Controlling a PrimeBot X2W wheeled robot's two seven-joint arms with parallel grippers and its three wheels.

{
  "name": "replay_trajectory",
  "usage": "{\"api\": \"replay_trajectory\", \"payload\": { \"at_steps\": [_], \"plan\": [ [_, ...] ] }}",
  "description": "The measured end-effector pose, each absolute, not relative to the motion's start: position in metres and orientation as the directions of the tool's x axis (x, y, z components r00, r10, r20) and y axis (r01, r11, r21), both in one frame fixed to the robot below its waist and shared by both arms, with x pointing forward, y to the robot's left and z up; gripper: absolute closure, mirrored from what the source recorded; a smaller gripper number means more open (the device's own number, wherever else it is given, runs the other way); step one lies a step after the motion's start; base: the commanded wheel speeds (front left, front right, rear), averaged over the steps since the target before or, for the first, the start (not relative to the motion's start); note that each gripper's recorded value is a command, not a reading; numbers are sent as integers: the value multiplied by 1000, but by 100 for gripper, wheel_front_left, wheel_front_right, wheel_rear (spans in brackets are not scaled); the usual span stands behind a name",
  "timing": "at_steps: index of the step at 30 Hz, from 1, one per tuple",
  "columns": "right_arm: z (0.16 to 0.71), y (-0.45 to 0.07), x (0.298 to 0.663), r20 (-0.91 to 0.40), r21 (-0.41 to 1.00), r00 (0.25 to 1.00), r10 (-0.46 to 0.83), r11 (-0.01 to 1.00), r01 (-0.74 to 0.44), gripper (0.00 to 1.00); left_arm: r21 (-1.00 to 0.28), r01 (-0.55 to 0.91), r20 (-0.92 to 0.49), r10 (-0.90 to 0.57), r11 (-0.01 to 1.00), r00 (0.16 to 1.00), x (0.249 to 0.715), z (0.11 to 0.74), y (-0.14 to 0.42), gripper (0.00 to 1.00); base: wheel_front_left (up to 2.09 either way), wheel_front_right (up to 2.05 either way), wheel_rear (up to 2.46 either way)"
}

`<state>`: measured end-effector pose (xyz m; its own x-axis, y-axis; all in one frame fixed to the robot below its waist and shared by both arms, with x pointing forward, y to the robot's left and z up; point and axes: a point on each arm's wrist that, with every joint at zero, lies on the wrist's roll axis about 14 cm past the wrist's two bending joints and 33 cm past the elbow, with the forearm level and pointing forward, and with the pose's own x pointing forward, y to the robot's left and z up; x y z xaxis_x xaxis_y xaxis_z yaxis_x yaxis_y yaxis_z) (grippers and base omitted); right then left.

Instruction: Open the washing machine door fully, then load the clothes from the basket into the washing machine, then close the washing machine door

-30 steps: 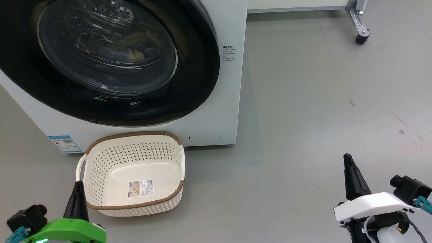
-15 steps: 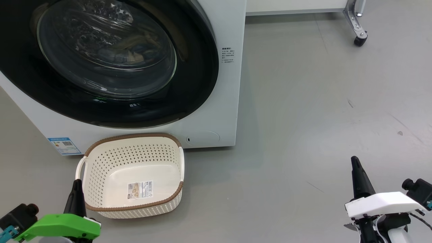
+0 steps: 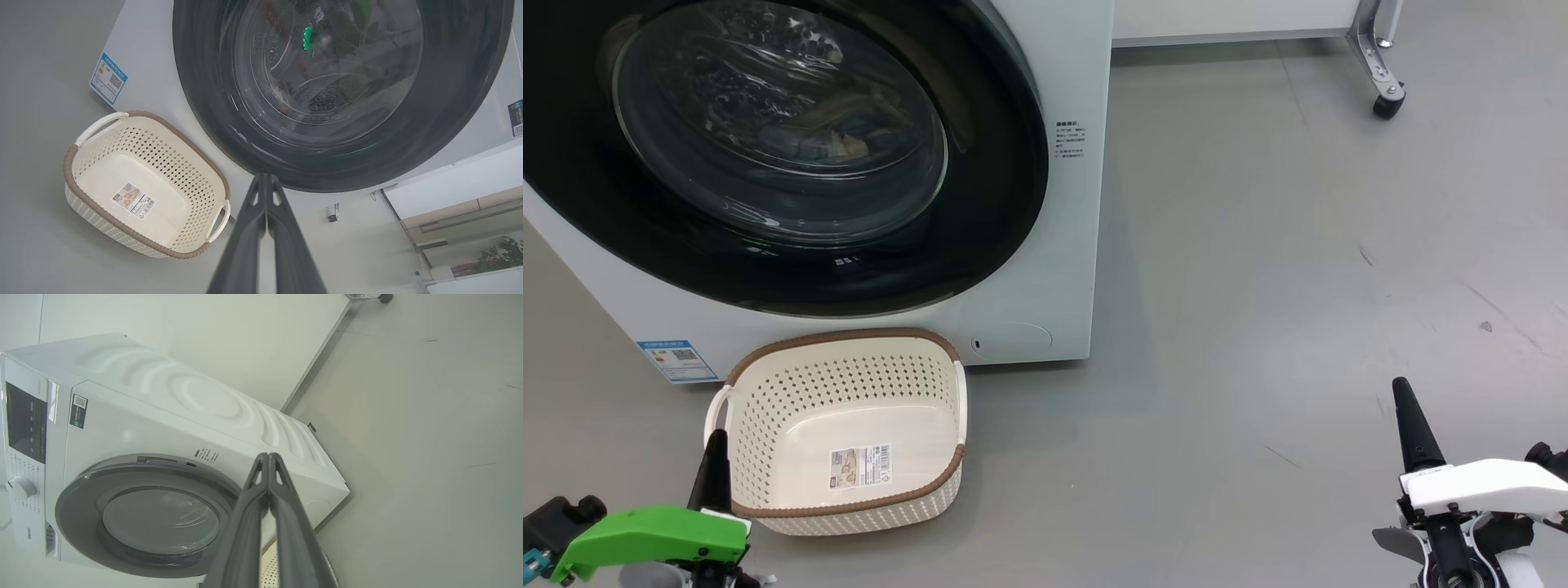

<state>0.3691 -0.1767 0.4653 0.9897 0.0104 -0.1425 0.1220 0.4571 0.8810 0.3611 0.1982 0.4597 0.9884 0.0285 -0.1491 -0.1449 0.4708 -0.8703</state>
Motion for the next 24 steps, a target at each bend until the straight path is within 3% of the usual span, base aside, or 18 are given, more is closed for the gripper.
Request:
{"api": "replay_trajectory", "payload": {
  "at_steps": [24],
  "plan": [
    [471, -194, 371, -125, 982, 992, -11, 141, 125, 100, -981, -110, -113, -9, 162, 994, 371, 472, 193, 100, 0, 0, 0]
  ]
}}
